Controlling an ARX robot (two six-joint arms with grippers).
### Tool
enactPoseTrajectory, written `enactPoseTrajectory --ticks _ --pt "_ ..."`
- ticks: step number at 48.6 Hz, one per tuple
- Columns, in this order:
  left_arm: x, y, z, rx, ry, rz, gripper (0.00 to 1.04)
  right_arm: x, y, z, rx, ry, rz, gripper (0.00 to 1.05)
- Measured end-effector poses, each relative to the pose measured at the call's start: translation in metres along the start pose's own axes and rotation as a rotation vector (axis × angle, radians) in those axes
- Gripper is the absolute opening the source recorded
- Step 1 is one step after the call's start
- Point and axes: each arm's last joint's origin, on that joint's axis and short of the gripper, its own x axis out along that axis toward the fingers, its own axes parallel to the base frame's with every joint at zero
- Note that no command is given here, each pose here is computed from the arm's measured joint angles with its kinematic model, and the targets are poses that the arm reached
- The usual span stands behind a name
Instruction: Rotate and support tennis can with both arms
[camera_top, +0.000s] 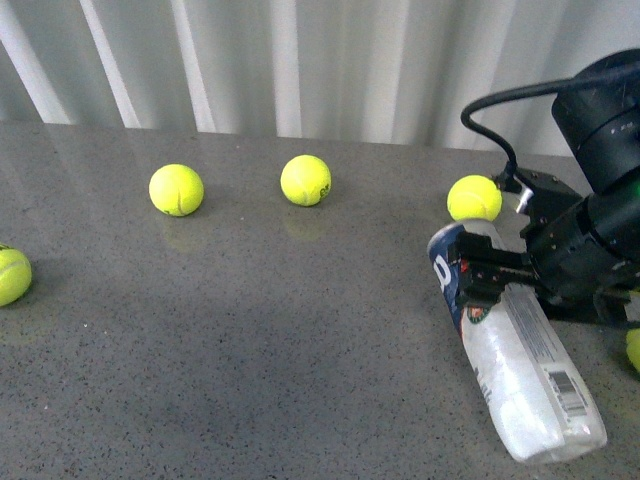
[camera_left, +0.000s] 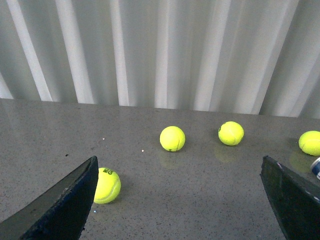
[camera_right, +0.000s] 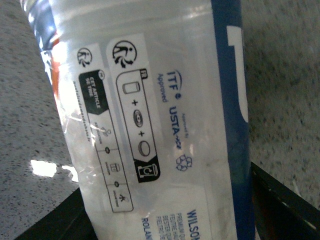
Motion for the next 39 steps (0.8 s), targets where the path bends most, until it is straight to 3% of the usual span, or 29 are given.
enactPoseTrajectory --ticks 11,20,33,39 --pt "0.0 0.0 0.0 0.0 0.0 0.0 0.98 -0.03 0.041 0.036 -0.343 -0.093 0.07 0.43" --pt "0.0 0.0 0.0 0.0 0.0 0.0 0.98 -0.049 0.096 0.069 -0.795 -0.215 0.078 0.22" --pt "0.0 0.0 0.0 0.0 0.0 0.0 0.98 -0.006 0.133 0.077 -1.328 -0.228 0.081 0.1" --pt "0.0 0.0 0.0 0.0 0.0 0.0 0.98 0.019 0.14 0.069 -1.486 -0.194 0.118 0.08"
